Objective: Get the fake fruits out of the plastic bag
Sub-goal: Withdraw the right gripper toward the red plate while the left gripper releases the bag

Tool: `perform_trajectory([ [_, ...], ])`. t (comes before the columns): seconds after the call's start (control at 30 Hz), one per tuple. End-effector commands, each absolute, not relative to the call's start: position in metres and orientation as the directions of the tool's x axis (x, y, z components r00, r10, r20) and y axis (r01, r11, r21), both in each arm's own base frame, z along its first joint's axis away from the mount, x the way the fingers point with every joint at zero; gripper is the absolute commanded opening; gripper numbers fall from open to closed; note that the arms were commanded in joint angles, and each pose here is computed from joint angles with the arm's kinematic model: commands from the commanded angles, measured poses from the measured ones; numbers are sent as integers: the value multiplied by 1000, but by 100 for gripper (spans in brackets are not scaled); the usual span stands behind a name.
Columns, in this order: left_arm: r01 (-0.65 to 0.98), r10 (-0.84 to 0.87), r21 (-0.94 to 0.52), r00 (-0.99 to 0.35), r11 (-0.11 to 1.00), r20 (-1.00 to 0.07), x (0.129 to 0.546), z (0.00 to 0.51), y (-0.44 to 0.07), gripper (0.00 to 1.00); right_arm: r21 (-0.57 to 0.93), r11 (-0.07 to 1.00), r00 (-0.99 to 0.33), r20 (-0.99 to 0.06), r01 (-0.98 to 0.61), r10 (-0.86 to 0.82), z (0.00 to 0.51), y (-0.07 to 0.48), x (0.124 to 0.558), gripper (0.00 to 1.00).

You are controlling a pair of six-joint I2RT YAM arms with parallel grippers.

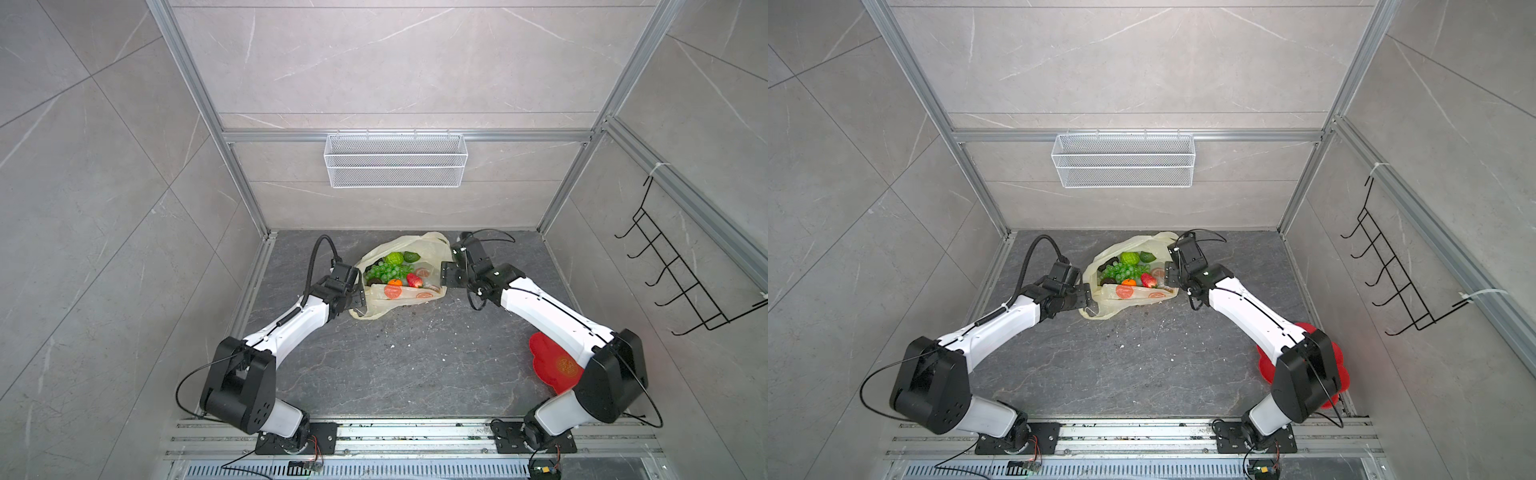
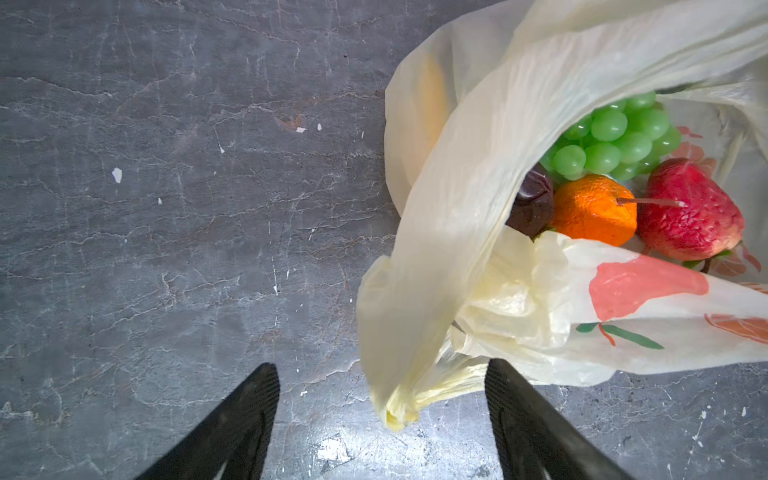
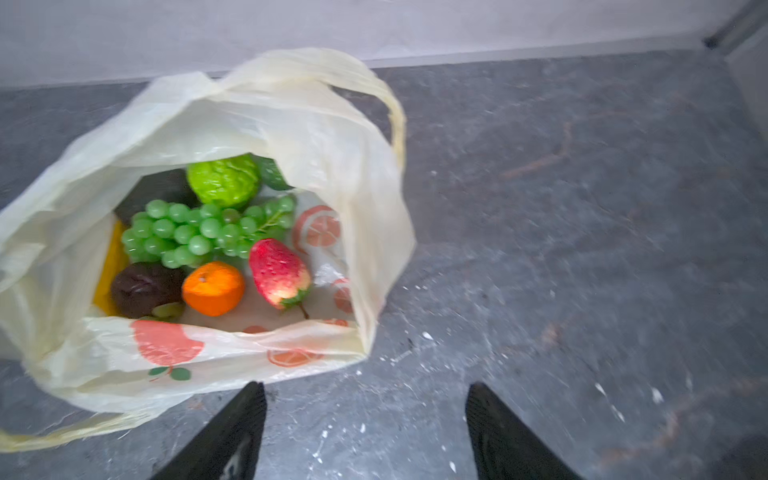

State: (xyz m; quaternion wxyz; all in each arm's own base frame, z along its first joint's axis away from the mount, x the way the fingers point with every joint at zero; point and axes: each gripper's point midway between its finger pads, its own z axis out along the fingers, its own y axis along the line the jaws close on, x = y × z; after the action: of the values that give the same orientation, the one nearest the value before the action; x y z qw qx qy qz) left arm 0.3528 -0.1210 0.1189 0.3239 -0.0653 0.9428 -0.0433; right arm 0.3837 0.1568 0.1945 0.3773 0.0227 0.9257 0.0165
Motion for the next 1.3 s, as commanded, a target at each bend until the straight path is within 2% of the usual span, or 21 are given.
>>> perform_trajectory([
  [0.0,-69,-183,-188,-689,980,-701,357,140,-122,83,-74,975,-756,-644,211,115,166,98,344,83],
  [0.13,-37,-159,-182,-665,983,-729,347,138,-118,84,-128,924,-757,-619,361,210,150,43,311,86],
  [0.3,-1,-149,-192,-636,981,-757,342,141,-118,86,-197,825,-729,-603,530,324,133,-14,276,99],
  [0.43,17,-140,-196,-638,981,-757,340,140,-120,87,-170,789,-716,-561,591,416,113,-33,263,100],
  [0.57,15,-135,-186,-631,982,-764,339,142,-117,87,-85,763,-699,-474,641,535,82,-46,256,100],
  [0.67,13,-136,-183,-615,983,-776,338,145,-115,87,-5,731,-670,-406,682,622,64,-50,251,100],
  [0.83,7,-133,-174,-612,985,-780,337,146,-113,87,23,698,-662,-295,716,689,38,-50,244,100],
  [1.27,-4,-124,-153,-610,988,-782,340,142,-110,87,134,734,-713,-174,666,679,22,-12,239,97],
])
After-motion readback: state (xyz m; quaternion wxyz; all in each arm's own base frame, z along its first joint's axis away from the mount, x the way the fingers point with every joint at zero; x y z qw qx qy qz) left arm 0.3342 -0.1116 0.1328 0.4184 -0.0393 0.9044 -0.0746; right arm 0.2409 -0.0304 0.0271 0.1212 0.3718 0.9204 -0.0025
